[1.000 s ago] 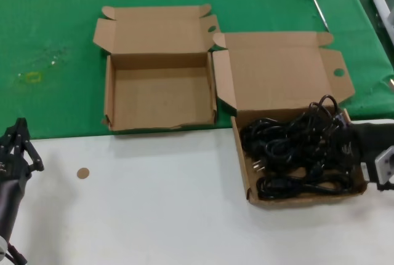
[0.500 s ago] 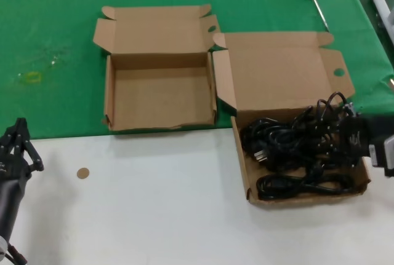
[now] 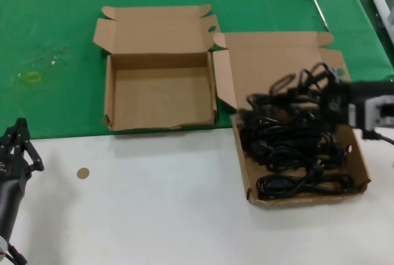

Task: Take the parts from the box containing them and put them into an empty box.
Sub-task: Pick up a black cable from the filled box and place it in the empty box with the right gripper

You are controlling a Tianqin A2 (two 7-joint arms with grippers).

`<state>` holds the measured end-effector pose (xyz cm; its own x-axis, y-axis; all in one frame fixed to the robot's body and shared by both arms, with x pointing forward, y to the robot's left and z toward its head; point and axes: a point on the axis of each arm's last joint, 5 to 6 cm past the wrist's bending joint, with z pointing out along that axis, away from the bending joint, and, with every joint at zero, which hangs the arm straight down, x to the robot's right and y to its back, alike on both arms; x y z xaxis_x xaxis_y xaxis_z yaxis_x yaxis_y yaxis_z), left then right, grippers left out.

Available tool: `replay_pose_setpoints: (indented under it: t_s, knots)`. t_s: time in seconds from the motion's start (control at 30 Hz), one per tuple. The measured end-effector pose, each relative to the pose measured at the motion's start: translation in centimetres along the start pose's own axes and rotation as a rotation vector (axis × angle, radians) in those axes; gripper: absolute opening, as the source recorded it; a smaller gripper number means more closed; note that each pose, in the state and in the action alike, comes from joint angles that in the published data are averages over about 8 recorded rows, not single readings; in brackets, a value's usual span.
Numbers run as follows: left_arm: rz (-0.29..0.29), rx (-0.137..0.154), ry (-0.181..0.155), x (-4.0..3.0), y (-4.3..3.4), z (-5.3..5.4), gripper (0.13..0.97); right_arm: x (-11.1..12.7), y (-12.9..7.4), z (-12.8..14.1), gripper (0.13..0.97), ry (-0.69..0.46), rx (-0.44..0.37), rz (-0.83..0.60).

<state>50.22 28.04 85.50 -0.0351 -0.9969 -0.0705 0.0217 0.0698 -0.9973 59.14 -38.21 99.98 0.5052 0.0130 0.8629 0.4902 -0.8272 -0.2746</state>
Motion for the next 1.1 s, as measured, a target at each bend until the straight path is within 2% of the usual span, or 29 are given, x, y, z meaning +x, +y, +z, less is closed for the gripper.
replay_pose_setpoints:
  t_s: [0.27,0.63,1.1]
  knots:
    - [0.000,0.000,0.000,0.00,0.00,0.0,0.152,1.5,-2.7,3.2,0.212,0.047,0.058,0.022]
    - [0.000,0.000,0.000,0.00,0.00,0.0,0.152,2.6,-6.8,9.1,0.212,0.086,0.137,0.057]
    - [0.000,0.000,0.000,0.00,0.00,0.0,0.152,2.6,-9.9,15.4,0.211,0.093,0.175,0.105]
